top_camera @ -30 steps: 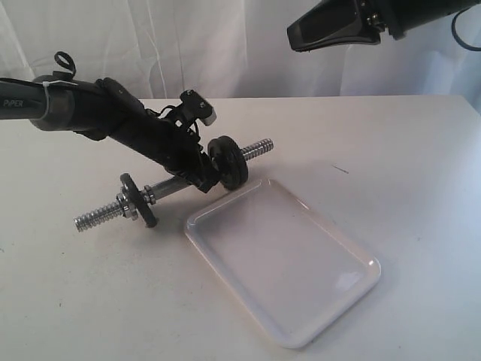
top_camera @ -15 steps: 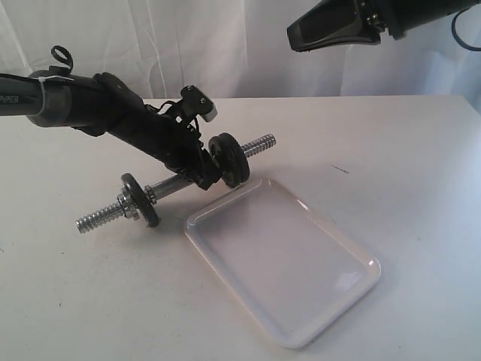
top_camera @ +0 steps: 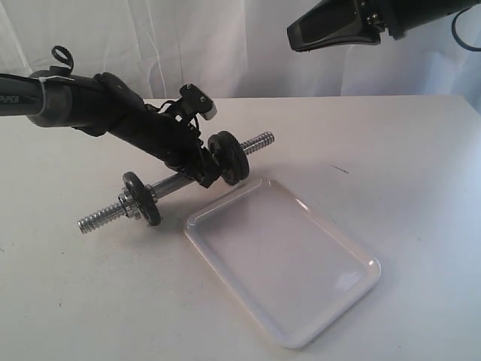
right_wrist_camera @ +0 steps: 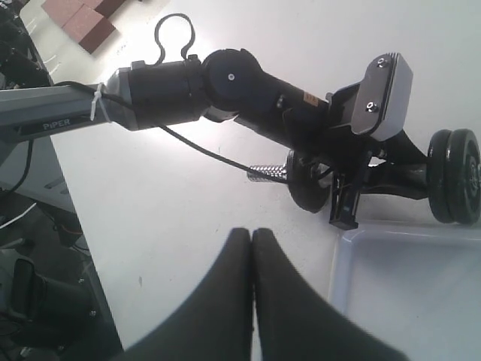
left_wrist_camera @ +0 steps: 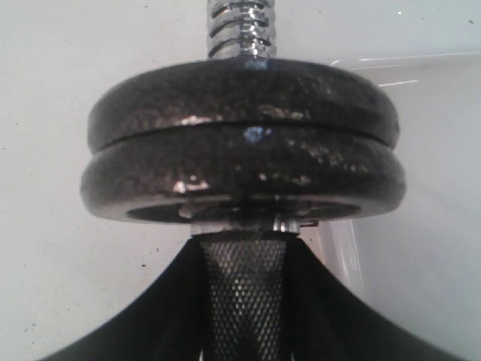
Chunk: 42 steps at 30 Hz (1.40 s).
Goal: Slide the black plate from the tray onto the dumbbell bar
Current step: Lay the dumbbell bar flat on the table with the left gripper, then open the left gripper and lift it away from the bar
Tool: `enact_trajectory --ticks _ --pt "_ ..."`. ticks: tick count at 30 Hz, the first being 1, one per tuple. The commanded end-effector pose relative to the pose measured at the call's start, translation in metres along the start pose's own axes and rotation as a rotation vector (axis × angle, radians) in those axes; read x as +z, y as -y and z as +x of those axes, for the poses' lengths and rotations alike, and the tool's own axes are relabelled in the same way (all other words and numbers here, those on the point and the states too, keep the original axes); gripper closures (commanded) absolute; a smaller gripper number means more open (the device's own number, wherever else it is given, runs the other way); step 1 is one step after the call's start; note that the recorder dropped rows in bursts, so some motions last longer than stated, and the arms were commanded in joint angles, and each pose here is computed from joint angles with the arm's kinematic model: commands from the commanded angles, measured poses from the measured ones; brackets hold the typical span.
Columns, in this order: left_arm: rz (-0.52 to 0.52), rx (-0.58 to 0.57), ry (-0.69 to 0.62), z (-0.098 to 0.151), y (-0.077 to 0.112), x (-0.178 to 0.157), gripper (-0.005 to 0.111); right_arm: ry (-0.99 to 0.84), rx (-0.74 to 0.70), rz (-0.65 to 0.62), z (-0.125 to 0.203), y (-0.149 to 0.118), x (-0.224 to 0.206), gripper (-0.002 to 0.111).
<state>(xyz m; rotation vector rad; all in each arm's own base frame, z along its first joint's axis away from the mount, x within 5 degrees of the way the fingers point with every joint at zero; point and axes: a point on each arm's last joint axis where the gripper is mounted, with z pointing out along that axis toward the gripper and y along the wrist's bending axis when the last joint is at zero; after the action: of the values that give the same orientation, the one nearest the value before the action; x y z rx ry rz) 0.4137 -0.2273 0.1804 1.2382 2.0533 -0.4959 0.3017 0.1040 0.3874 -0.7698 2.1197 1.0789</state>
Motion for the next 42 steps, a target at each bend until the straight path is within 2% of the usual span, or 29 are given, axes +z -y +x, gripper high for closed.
enact_trajectory --ticks 1,21,32,37,42 --pt "-0.069 -0.063 0.156 -0.036 -0.003 -0.031 0.070 0.012 0.003 0.001 -0.001 -0.001 -0.004 0.108" --pt "-0.056 -0.086 0.140 -0.030 -0.003 -0.024 0.070 0.012 0.002 0.001 -0.001 -0.001 -0.004 0.108" --pt "-0.057 -0.057 0.144 -0.035 -0.001 -0.032 0.070 0.012 0.002 0.001 -0.001 -0.001 -0.004 0.108" --pt "-0.058 -0.062 0.151 -0.038 0.000 -0.036 0.052 0.012 0.002 0.001 -0.001 -0.001 -0.004 0.108" --pt "-0.042 -0.077 0.148 -0.038 0.001 -0.037 0.050 0.012 0.002 0.001 -0.001 -0.001 -0.004 0.108"
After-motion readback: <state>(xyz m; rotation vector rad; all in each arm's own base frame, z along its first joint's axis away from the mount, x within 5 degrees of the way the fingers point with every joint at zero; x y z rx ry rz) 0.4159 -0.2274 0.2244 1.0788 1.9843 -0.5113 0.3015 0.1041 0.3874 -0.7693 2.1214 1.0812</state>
